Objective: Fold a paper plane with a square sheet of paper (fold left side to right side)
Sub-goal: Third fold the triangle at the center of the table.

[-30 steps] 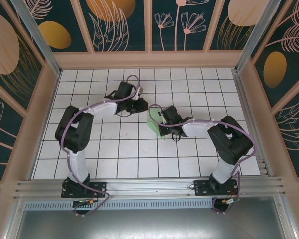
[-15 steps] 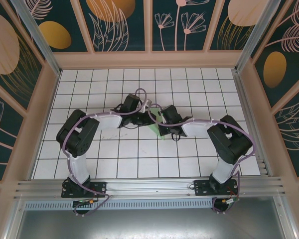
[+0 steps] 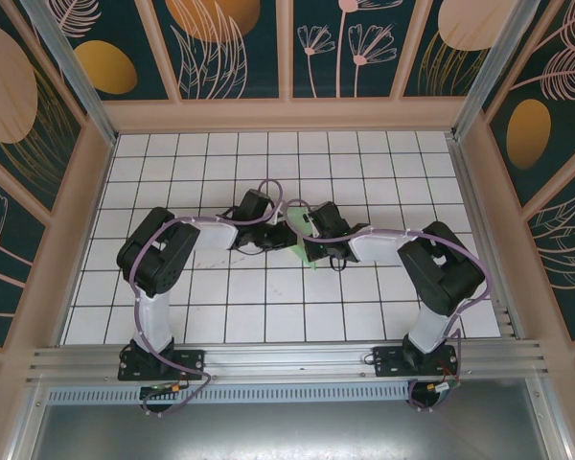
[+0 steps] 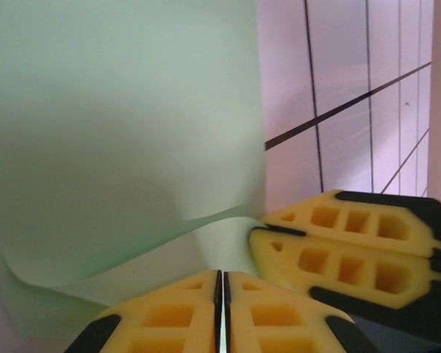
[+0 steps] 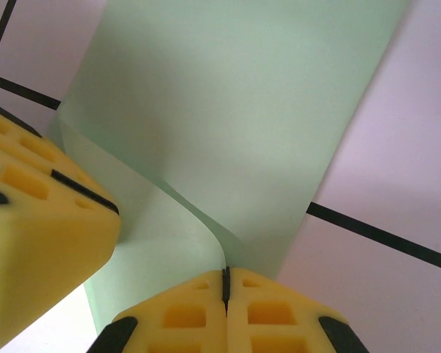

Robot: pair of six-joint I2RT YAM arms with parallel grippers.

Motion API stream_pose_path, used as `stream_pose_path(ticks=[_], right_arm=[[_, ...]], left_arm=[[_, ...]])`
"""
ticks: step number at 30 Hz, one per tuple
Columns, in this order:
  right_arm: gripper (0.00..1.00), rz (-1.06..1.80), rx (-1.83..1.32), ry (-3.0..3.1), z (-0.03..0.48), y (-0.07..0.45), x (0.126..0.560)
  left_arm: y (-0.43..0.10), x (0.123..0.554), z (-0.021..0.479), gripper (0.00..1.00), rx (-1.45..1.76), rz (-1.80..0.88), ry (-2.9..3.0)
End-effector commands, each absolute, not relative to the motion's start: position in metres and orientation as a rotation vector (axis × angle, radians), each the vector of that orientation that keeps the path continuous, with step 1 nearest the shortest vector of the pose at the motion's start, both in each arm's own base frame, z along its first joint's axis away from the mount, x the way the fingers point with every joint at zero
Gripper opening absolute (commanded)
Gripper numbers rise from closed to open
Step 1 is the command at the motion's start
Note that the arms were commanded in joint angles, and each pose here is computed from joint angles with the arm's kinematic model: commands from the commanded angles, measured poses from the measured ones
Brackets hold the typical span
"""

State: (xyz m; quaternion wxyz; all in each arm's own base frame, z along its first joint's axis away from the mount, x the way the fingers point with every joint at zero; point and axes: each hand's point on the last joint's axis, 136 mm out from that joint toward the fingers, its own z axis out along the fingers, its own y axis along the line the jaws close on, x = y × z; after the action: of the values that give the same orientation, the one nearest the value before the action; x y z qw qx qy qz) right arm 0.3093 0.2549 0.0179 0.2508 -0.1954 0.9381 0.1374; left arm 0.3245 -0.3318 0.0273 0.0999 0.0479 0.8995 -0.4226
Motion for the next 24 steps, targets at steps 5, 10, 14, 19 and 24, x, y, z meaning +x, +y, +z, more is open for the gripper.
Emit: stream_pose_path(ticks=[5, 10, 14, 19, 24], right_arm=[[0.00, 0.342, -0.616, 2.685, -0.013, 0.247, 0.280], [0.00, 0.340, -0.619, 2.686, -0.014, 0.248, 0.281], [0.00, 0.346, -0.609, 2.670, -0.008, 0.252, 0.288], [0.12, 0.370, -0.560, 2.597, 0.025, 0.260, 0.315], [0.32, 0.423, -0.504, 2.508, 0.067, 0.261, 0.338]], left_arm=[[-0.325, 0.320, 0.013, 0.13, 0.106, -1.197, 2.686], [-0.316, 0.311, 0.002, 0.13, 0.085, -1.161, 2.723], [-0.311, 0.309, -0.009, 0.12, 0.068, -1.120, 2.752], [-0.305, 0.306, -0.021, 0.11, 0.048, -1.072, 2.786], [-0.302, 0.304, -0.028, 0.11, 0.036, -1.052, 2.803]])
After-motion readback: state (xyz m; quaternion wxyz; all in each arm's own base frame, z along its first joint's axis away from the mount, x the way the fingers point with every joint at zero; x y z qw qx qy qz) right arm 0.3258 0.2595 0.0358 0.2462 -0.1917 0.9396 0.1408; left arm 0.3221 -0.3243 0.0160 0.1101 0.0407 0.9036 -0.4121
